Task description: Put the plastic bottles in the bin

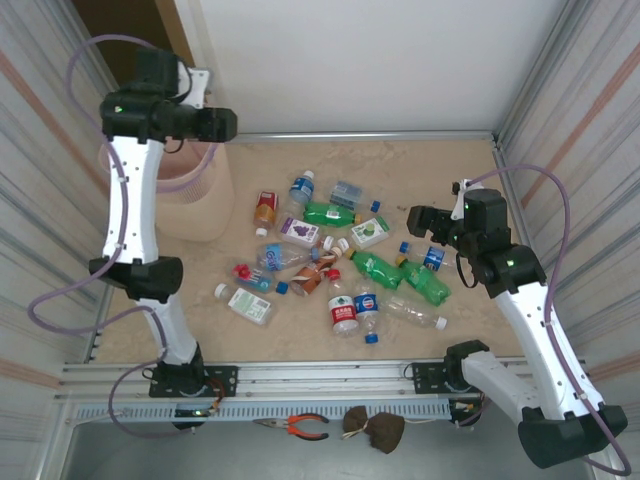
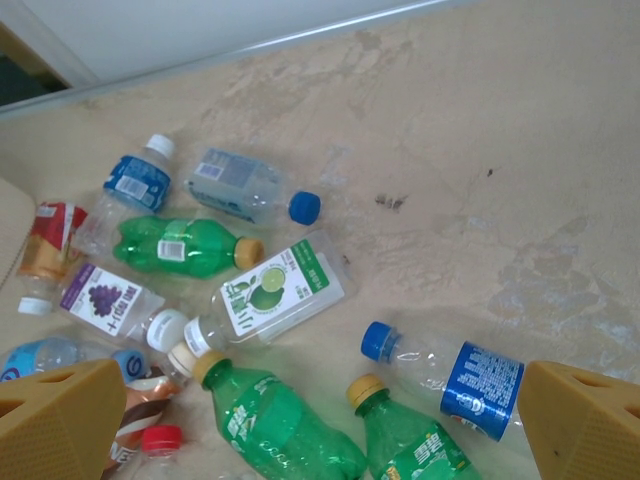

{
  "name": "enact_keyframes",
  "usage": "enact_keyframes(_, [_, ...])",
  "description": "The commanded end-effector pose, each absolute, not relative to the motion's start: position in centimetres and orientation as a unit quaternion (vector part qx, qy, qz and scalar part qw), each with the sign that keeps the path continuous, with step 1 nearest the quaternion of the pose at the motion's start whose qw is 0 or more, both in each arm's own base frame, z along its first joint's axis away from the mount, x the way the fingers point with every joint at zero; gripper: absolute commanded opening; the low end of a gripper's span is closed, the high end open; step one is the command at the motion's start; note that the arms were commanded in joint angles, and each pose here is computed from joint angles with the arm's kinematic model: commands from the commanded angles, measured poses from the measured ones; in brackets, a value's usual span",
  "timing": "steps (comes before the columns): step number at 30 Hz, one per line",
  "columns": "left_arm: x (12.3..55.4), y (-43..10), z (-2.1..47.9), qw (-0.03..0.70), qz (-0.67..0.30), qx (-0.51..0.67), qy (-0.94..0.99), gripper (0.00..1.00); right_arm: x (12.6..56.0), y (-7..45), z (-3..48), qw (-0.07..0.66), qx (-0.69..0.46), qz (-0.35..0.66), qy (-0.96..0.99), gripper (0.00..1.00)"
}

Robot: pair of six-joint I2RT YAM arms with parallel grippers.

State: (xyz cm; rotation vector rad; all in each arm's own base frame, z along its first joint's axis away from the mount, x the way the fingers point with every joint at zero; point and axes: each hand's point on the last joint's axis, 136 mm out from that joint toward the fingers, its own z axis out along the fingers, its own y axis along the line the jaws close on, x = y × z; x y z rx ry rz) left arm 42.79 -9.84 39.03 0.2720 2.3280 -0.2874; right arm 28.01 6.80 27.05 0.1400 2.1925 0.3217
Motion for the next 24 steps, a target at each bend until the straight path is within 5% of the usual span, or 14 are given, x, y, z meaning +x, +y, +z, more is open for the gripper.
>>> enact_keyframes(1, [42.0, -11.8, 39.5, 0.389, -0.084, 0.131, 0.908, 0.72, 27.5, 6.9, 28.0, 0.447, 0.065, 0.139, 0.881, 0.99])
enact_keyframes(12, [42.8, -18.4, 31.4, 0.314, -0.080, 0.168, 0.931, 0.69, 26.9, 6.7, 27.6, 0.442, 0.067, 0.138, 0.884, 0.99])
enact_keyframes(24, [44.9, -18.8, 19.7, 0.233, -0.052, 0.154, 0.959, 0.73, 26.5, 6.9, 26.6, 0.434, 0.065, 0.144, 0.887, 0.99])
